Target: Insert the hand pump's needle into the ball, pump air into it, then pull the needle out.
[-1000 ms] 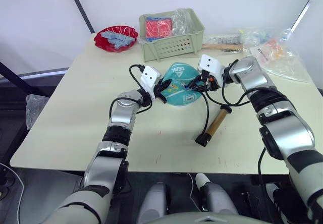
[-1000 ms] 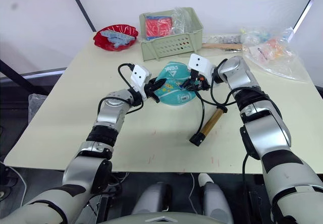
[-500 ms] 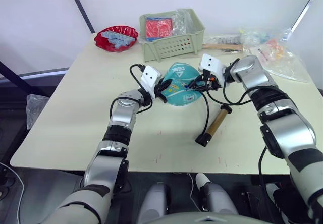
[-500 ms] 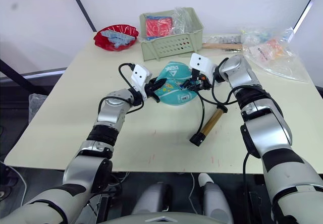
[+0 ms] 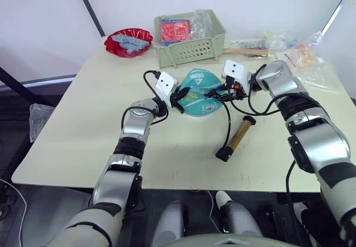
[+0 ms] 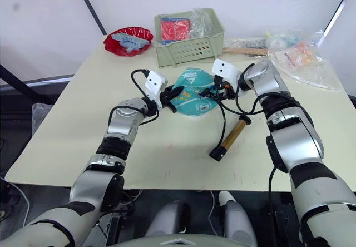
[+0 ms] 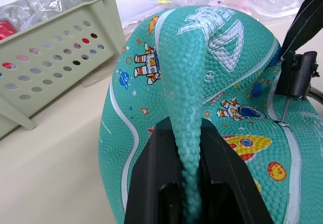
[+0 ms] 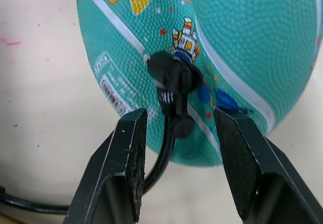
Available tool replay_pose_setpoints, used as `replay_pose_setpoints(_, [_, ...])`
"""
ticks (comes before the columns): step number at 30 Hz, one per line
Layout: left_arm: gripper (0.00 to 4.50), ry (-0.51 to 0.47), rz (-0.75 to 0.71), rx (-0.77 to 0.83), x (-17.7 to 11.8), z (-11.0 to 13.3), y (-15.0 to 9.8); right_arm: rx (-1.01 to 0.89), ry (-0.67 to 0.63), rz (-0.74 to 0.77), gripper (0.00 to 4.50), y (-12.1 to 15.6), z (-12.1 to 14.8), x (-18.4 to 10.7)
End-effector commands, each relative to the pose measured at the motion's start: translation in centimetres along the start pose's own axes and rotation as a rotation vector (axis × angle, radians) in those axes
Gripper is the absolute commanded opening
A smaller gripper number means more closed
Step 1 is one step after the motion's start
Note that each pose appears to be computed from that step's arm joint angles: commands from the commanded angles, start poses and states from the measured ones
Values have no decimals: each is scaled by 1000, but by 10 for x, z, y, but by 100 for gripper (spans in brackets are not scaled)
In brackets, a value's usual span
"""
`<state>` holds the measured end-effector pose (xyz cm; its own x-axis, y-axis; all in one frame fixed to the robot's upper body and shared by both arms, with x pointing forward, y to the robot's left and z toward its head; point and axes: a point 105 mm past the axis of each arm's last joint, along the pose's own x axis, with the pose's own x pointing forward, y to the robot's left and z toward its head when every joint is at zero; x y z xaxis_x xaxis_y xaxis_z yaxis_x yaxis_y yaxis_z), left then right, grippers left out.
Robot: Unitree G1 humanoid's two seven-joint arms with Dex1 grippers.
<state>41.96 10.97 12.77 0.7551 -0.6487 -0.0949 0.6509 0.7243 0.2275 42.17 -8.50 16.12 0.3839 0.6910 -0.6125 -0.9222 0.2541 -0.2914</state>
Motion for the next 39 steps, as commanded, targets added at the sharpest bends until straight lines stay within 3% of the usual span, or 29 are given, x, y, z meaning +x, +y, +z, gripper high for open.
replay_pose_setpoints(1, [0,190,-52,-74,-6,-57,-20,-44,-49,-31,216,-7,21,-8])
replay_pose_setpoints(27, [0,190,-53,-74,-5,-58,-21,-86,-130,56,216,6,45,1])
replay_pose_setpoints(39, [0,191,-60,-75,-4,-58,-24,-145,-64,95,216,11,47,4])
